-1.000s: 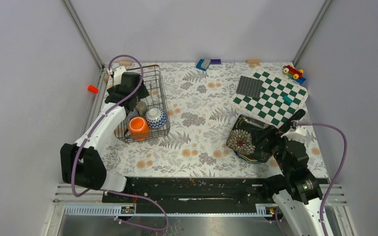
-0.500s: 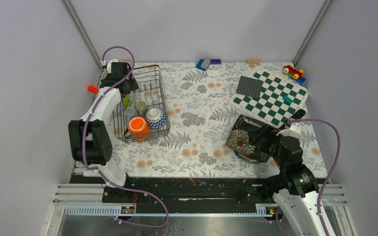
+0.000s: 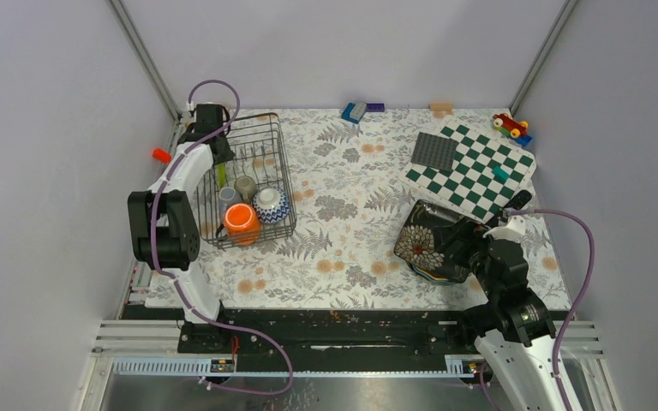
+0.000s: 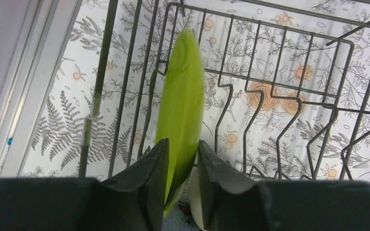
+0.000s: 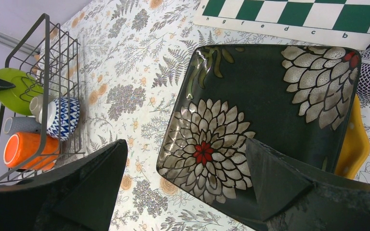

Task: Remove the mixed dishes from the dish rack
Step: Pick up the plate from the dish rack.

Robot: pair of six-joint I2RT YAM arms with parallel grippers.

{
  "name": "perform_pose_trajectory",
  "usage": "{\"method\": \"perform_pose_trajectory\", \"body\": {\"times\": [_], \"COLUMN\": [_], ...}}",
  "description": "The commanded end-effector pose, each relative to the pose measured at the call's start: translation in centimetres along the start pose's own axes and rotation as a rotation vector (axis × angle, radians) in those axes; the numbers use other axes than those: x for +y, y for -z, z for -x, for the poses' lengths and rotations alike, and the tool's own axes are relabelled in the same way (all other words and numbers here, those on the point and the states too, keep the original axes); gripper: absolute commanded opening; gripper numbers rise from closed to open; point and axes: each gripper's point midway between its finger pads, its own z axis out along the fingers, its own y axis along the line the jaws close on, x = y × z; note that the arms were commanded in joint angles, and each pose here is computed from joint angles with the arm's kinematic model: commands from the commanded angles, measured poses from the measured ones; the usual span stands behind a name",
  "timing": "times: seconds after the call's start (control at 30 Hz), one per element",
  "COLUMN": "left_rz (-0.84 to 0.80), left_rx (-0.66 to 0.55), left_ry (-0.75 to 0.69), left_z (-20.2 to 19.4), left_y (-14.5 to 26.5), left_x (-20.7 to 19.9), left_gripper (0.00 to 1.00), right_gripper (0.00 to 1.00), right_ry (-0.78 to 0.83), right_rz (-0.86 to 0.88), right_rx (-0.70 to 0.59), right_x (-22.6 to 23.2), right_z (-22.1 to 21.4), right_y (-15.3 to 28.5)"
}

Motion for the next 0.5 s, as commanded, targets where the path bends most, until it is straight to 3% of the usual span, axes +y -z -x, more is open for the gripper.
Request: {"method": "perform_pose_trajectory", "body": {"times": [0.0,0.17,0.47], "left_rz": [-0.053,-0.063,-0.057], "left_rx": [-0.057,-0.067,-0.209], "left_ry": [-0.012,-0.025,-0.045], "left_z": [2.5,2.9,7.3], "left_y": [0.8,1.4,5.6], "left_x": [-1.2,-1.2,-0.5], "left_gripper": [0.21,0.00,0.00], "right_gripper": [1.00,1.00,1.00], "right_ry": [-0.016,-0.022,-0.025], "right_rz": [-0.018,-0.024,-0.032], "right_rx": [-0.032,-0.044,-0.041], "right_x": [-0.1,-0.3,-0.4], "right_z": [0.8,0.9,0.9], "right_y": [-0.1,0.0,0.0]}}
